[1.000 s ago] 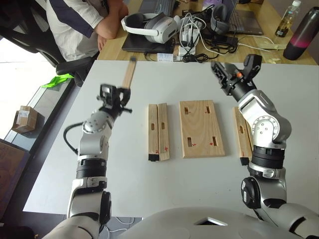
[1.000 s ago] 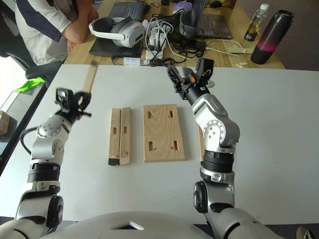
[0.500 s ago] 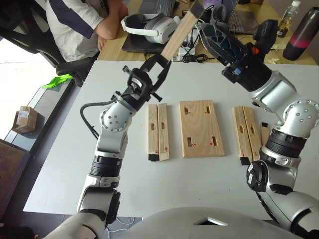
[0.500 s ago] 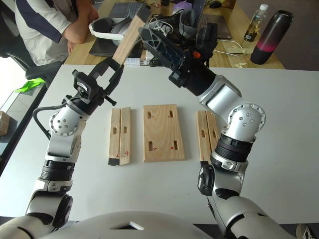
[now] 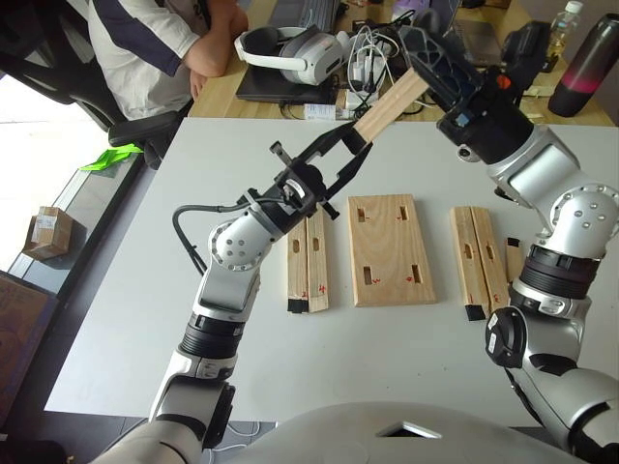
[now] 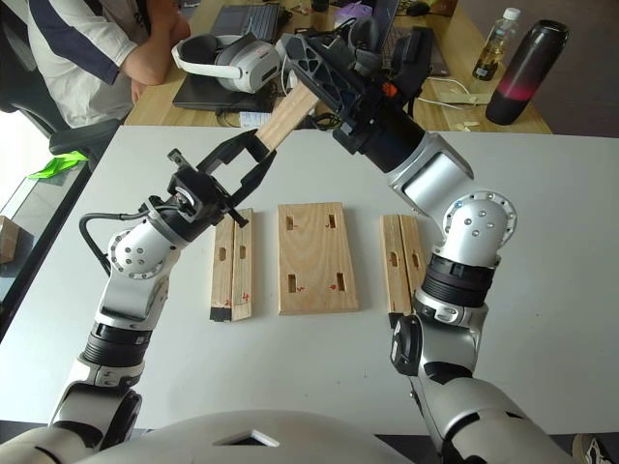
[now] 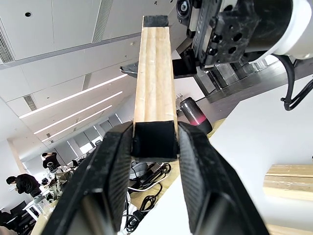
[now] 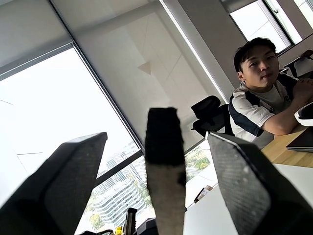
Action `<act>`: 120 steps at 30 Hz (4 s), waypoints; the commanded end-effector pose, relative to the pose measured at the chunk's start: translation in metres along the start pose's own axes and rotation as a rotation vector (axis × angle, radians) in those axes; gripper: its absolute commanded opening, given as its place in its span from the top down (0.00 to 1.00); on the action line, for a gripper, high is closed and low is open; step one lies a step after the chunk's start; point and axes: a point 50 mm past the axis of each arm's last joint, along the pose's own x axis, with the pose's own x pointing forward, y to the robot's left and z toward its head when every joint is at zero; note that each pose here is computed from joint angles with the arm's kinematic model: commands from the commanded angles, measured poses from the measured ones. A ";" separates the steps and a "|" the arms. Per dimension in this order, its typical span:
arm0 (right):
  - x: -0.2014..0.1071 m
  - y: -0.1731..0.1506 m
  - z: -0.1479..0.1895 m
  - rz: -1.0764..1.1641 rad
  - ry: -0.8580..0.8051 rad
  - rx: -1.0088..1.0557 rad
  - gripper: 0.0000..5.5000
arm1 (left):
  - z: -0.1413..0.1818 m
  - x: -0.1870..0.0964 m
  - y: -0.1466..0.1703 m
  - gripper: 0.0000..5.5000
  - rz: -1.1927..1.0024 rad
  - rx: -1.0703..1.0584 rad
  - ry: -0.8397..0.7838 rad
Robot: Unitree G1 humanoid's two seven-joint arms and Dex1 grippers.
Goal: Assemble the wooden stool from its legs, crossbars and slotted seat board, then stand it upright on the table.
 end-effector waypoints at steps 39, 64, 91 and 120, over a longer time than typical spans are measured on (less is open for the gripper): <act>-0.082 -0.008 -0.002 -0.738 -0.028 -0.975 0.93 | -0.053 -0.058 0.047 0.24 0.705 -0.222 0.344; -0.185 -0.040 -0.072 -1.157 0.167 -0.861 0.93 | -0.045 -0.045 0.033 0.02 0.836 -0.608 0.335; -0.199 -0.051 -0.100 -1.236 0.333 -0.546 0.93 | -0.047 -0.046 0.030 0.02 0.834 -0.634 0.352; -0.175 -0.083 -0.063 -1.300 0.385 -0.461 0.63 | -0.050 -0.043 0.028 0.02 0.858 -0.670 0.336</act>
